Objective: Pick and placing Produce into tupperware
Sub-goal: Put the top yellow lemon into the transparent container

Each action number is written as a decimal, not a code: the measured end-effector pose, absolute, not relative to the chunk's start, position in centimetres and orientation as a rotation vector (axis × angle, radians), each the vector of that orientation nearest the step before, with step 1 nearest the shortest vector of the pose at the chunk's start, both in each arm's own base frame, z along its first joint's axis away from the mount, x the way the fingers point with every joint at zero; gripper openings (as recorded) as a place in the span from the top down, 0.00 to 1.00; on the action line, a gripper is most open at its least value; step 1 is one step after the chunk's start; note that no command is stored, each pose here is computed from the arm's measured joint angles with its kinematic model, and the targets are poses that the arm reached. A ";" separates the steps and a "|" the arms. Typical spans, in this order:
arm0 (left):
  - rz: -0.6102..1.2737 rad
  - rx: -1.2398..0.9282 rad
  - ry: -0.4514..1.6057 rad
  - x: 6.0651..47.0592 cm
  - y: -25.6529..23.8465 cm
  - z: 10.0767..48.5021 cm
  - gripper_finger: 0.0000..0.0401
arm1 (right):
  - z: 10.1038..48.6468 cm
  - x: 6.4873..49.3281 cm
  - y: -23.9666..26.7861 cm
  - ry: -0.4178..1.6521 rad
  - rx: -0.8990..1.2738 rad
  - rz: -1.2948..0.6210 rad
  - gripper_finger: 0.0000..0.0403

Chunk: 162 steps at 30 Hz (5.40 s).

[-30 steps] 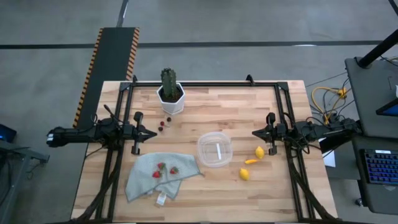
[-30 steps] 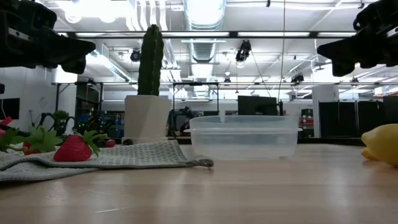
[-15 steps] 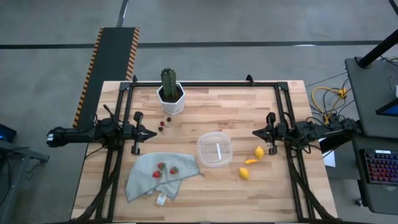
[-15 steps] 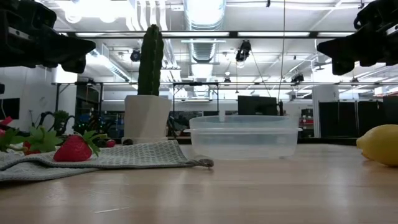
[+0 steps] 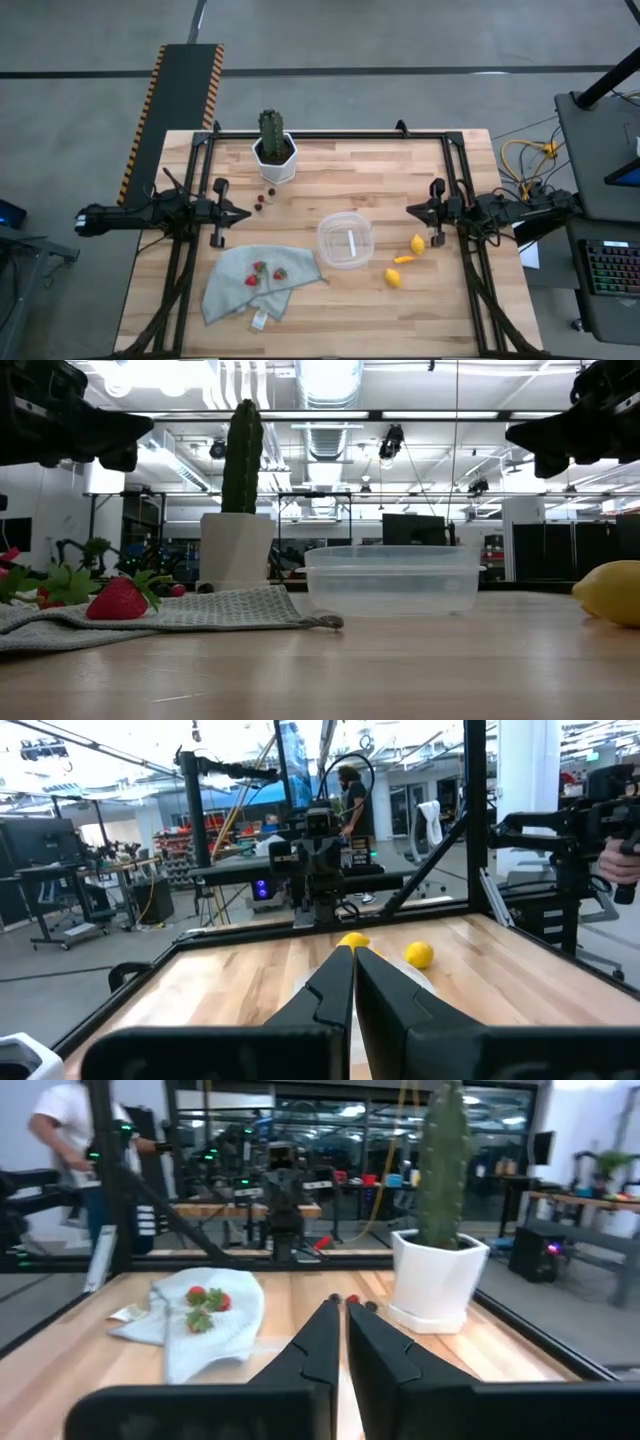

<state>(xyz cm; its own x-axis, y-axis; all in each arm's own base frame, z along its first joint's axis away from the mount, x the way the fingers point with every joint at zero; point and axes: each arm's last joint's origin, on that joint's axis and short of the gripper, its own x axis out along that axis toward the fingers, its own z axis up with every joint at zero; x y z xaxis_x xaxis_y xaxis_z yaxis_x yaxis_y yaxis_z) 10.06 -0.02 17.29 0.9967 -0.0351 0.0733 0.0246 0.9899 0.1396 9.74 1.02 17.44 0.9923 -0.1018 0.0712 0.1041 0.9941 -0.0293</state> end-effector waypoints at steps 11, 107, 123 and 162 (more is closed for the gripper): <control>-0.001 0.222 -0.072 10.1 0.1 17.3 1.00 | 22.9 10.1 1.2 -0.068 -0.034 -0.105 0.60; 0.079 0.136 -0.080 10.0 0.3 17.5 1.00 | 13.8 21.4 7.2 1.523 0.629 -1.096 0.34; 0.078 0.136 -0.079 10.0 0.3 17.5 1.00 | 13.8 21.4 7.1 1.552 0.592 -1.054 0.51; 0.085 0.136 -0.100 10.0 0.3 17.7 1.00 | 20.3 24.6 7.3 1.307 0.393 -0.850 0.51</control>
<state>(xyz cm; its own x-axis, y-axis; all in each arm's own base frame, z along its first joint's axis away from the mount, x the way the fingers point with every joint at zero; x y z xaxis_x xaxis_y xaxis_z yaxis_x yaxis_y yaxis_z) 10.00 0.31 17.74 0.9915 0.0773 0.1047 -0.0908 0.9873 0.1306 24.56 7.32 20.27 0.0244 -0.3221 -0.9464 0.7347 0.6478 -0.2015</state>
